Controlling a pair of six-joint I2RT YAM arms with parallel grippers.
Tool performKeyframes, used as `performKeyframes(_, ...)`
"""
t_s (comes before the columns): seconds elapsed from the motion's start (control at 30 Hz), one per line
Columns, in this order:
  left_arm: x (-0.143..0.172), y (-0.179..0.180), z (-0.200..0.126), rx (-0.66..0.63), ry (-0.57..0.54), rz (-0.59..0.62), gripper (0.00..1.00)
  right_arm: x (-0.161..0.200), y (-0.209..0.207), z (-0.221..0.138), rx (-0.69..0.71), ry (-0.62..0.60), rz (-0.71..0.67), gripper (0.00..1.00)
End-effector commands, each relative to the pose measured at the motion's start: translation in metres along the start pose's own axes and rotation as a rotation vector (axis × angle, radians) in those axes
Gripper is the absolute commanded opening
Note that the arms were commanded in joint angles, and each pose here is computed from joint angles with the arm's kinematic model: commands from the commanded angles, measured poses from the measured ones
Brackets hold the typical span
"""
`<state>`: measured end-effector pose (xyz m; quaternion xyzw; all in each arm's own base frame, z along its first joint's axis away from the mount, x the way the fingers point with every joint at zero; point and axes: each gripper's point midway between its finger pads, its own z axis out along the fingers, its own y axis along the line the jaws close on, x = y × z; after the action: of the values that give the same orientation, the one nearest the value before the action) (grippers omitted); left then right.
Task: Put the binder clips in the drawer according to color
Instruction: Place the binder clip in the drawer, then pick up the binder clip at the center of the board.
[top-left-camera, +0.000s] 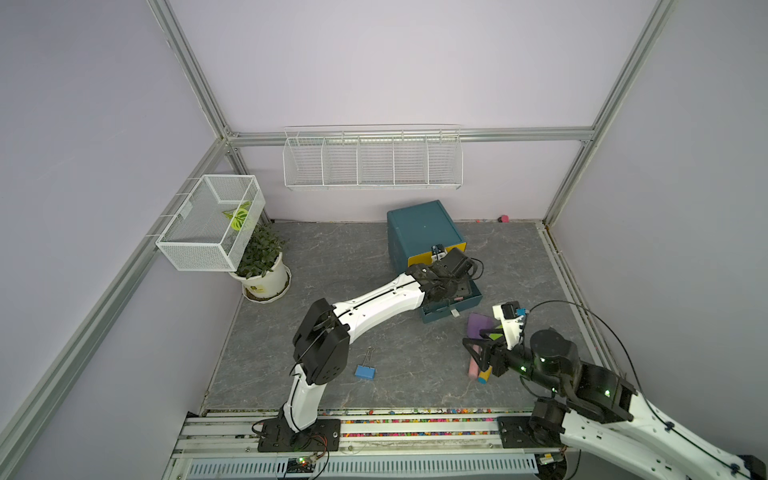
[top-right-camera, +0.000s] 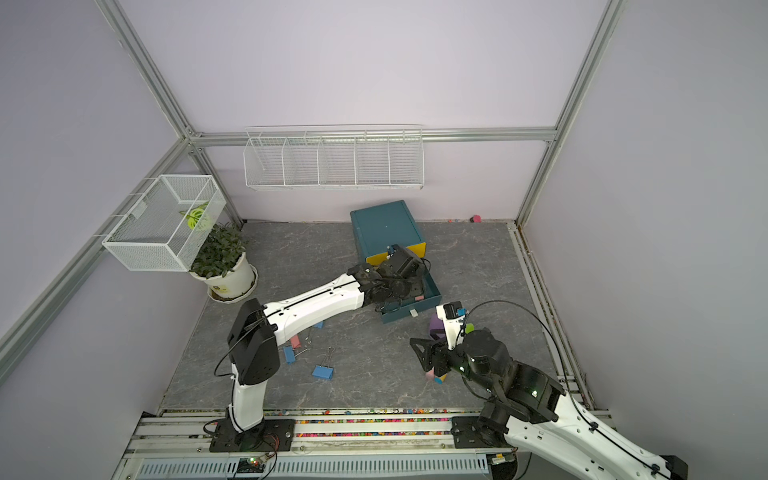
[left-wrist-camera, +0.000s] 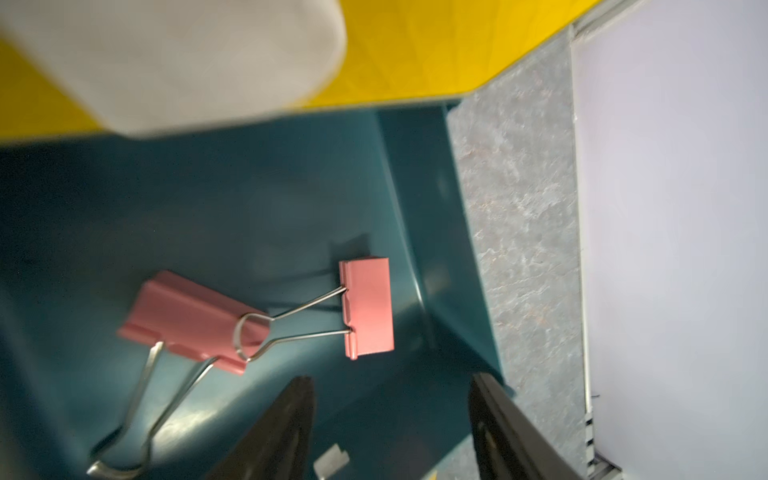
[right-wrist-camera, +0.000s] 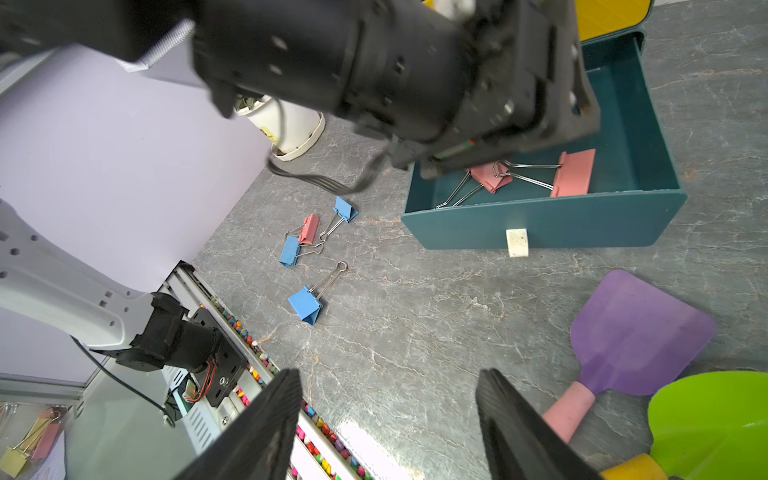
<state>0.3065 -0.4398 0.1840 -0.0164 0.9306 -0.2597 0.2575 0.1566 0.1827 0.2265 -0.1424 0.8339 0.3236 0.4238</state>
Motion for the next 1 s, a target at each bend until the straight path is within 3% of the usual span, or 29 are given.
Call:
performKeyframes(0.0, -0.02, 0.012, -0.045, -0.025, -0.091, -0.014, 0.64, 0.005, -0.003, 0.003, 0.014, 0.009, 0.008, 0.73)
performKeyframes(0.13, -0.011, 0.06, -0.068, -0.129, -0.1, -0.037, 0.65, 0.005, -0.001, 0.005, 0.005, 0.013, 0.002, 0.73)
performKeyframes(0.4, 0.022, 0.188, -0.097, -0.351, -0.075, -0.145, 0.66, 0.009, 0.008, 0.014, -0.034, 0.049, -0.003, 0.73)
performKeyframes(0.67, 0.046, 0.288, -0.111, -0.512, -0.037, -0.261, 0.66, 0.009, 0.008, 0.015, -0.036, 0.05, -0.004, 0.73)
performKeyframes(0.97, 0.039, 0.351, -0.104, -0.593, -0.045, -0.355, 0.6, 0.008, 0.01, 0.016, -0.041, 0.053, -0.006, 0.73)
